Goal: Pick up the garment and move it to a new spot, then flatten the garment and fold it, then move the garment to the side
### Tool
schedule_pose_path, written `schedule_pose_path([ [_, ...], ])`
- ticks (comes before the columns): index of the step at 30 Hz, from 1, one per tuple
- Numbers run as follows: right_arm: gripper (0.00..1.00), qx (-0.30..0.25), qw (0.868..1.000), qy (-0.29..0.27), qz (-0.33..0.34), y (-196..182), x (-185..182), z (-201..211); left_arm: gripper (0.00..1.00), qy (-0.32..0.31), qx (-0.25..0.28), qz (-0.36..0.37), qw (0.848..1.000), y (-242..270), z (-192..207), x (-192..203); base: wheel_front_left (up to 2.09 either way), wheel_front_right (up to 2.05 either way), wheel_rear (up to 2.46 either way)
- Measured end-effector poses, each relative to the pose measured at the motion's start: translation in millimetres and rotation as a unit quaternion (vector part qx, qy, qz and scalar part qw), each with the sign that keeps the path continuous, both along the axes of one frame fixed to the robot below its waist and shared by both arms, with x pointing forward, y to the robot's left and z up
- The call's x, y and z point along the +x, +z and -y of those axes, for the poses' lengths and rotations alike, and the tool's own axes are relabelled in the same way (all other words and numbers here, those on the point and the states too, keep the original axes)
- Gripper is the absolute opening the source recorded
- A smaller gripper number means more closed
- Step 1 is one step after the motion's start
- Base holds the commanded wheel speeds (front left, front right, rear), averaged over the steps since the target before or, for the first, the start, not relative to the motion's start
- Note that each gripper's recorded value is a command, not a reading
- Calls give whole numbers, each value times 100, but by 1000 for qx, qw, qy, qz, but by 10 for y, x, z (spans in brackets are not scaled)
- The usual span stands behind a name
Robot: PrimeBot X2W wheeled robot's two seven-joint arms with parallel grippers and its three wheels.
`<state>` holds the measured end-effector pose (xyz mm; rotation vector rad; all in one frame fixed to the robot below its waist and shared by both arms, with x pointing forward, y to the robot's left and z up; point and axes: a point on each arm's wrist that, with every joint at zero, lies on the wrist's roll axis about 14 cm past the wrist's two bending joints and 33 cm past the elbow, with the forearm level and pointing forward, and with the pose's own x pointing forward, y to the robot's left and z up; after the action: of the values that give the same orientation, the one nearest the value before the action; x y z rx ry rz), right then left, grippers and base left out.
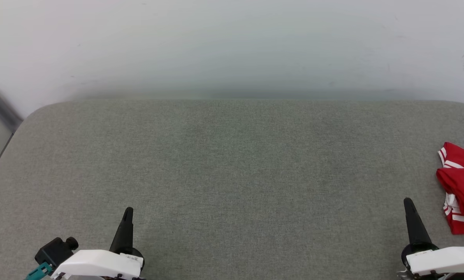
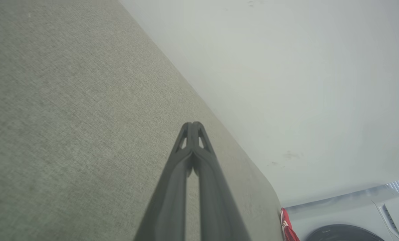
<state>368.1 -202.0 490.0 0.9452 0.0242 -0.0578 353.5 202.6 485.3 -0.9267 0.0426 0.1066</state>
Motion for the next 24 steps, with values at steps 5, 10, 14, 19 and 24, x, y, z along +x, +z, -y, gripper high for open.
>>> schedule_pose_path([
  [5, 0, 28, 1000, 0, 2, 18, 29, -4, 0, -1, -30, 2, 1000, 8, -4, 29, 0, 0, 0],
  [10, 0, 56, 998, 0, 0, 7, 35, -5, 0, -2, -58, 3, 998, 12, -2, 55, 0, 0, 0],
  [14, 0, 78, 997, 1, 3, 28, 61, -9, 0, -2, -80, 4, 997, 13, -2, 74, 0, 0, 0],
  [19, 0, 103, 995, 0, 4, 34, 73, -8, 0, -4, -106, 9, 994, 37, 3, 109, 0, 0, 0],
  [24, 0, 127, 992, 2, 4, 38, 86, -11, 0, -5, -131, 9, 991, 33, 3, 124, 0, 0, 0],
])
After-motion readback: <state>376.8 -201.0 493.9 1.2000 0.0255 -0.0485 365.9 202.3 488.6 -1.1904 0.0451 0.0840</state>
